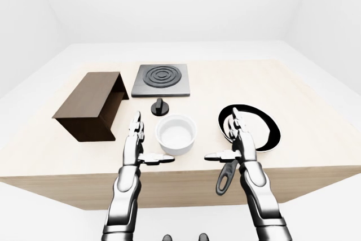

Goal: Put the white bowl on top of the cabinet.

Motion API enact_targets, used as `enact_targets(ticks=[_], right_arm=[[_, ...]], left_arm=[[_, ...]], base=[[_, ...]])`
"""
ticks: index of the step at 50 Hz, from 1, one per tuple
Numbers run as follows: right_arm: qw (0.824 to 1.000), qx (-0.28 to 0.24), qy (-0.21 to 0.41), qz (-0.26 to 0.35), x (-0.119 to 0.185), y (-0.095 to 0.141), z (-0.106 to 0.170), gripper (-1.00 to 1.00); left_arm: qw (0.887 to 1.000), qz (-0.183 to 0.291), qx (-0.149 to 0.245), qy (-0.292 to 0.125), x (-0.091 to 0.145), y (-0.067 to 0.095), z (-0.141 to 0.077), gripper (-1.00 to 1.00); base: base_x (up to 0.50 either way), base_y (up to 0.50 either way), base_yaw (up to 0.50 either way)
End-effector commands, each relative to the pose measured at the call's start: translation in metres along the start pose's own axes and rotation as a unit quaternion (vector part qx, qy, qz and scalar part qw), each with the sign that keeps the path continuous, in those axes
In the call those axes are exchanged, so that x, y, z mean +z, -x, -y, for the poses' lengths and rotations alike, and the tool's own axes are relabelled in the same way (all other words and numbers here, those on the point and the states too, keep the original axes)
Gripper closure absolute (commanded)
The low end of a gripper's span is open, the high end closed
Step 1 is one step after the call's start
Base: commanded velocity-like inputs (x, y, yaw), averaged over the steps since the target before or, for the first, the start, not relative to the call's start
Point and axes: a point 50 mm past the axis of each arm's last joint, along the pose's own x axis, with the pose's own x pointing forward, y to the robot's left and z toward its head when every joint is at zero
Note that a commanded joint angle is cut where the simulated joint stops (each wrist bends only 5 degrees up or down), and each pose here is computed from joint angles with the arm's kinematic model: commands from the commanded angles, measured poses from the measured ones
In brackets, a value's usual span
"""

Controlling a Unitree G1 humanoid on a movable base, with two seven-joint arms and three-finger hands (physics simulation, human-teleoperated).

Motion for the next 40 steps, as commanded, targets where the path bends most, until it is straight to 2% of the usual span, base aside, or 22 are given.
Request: enact_targets(ticks=[1,40], right_arm=[[1.0,0.007,0.002,0.001,-0.0017,-0.0018,0.0047,-1.0],[0.999,-0.005,0.034,0.018,-0.0034,0.0014,0.0024,-1.0]], left_arm=[[1.0,-0.005,-0.007,0.002,-0.005,-0.0006,-0.0046,-1.0],[1.0,-0.013,-0.01,-0.003,-0.0078,-0.0011,-0.0008,-1.0]], base=[[0.0,0.0,0.0],[0.0,0.0,0.0]])
